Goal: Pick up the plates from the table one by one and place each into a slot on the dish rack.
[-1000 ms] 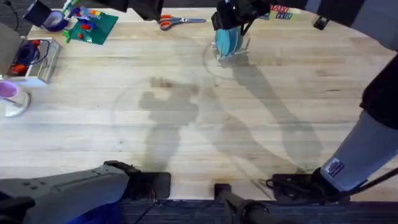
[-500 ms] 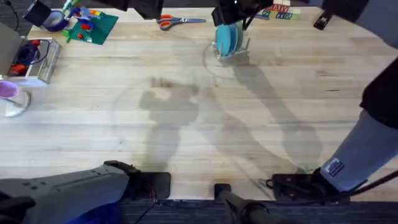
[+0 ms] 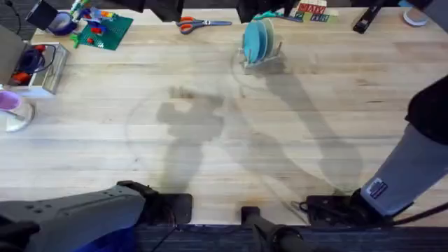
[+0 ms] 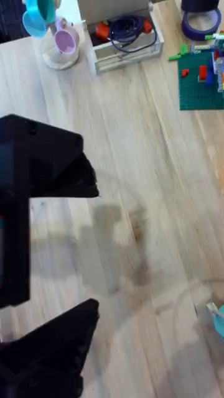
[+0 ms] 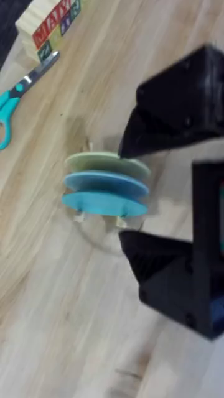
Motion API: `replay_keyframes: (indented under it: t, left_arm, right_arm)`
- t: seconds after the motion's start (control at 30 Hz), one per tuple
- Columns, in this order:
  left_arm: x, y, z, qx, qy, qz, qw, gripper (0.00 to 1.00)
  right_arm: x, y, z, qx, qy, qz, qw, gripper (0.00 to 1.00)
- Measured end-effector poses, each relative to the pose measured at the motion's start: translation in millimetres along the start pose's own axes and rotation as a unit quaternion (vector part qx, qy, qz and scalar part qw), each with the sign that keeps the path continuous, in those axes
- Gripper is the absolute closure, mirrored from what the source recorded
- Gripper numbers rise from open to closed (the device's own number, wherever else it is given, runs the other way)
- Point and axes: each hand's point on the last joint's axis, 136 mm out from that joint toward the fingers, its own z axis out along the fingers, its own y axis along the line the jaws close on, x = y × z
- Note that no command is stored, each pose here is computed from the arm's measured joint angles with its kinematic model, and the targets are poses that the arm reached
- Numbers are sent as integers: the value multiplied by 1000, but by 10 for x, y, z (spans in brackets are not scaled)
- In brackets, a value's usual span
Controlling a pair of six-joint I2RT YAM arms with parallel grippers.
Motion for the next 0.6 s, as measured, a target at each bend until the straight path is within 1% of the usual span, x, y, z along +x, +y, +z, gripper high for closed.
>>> replay_keyframes:
  t: [0.03, 0.1, 0.13, 0.3, 0.43, 0.6]
  left_arm:
    - [1, 0, 0, 0, 0, 0, 1000, 7]
    - [0, 0, 0, 0, 0, 0, 1000, 8]
    - [0, 0, 0, 0, 0, 0, 1000, 6]
    - [1, 0, 0, 0, 0, 0, 1000, 7]
    - [0, 0, 0, 0, 0, 0, 1000, 6]
    - [1, 0, 0, 0, 0, 0, 1000, 7]
  right_arm:
    - [15, -4, -30, 0, 5, -1, 1000, 255]
    - [28, -12, -93, 0, 12, -3, 1000, 49]
    - [41, -16, -124, 0, 17, -4, 1000, 17]
    - [110, -29, -221, 1, 36, -6, 999, 7]
    - [275, -38, -266, 1, 70, -10, 998, 7]
    - [465, -62, -448, 2, 103, -12, 995, 6]
